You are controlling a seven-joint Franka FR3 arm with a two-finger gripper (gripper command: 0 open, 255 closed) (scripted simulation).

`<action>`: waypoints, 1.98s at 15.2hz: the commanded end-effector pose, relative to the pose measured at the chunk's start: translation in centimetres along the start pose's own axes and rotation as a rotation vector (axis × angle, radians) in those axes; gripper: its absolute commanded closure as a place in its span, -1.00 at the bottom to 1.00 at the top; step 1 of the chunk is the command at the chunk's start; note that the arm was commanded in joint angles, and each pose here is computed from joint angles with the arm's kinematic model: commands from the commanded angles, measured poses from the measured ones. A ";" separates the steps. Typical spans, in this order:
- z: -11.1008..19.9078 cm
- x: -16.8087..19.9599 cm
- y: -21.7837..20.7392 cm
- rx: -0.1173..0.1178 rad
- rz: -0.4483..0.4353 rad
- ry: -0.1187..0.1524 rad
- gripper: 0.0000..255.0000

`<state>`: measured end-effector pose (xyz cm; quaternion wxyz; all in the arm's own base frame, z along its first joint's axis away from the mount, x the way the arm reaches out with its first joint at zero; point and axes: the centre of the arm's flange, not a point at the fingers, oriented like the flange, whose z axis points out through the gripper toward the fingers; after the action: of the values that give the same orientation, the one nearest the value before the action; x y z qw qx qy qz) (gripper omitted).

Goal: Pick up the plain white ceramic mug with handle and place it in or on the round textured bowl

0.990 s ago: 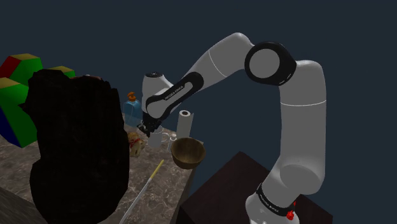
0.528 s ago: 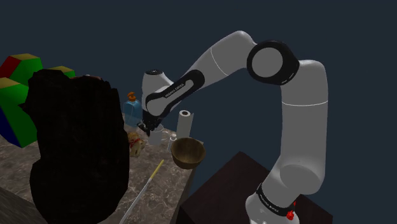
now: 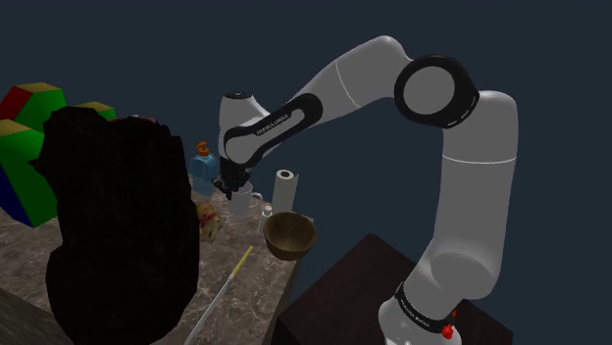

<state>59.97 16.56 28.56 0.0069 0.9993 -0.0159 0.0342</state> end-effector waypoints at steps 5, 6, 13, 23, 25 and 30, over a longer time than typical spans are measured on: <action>-3.2 0.2 0.1 0.000 0.000 0.000 1.00; -3.7 0.3 0.1 0.000 0.000 0.000 1.00; -7.4 0.5 0.1 0.000 0.000 0.000 1.00; -12.2 -0.4 0.5 0.000 0.000 0.000 1.00; -12.7 -2.9 1.2 0.000 0.000 0.000 1.00; -14.1 -9.1 3.0 0.000 0.000 0.000 1.00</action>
<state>51.43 14.94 41.76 0.0071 0.9993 -0.0158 0.0339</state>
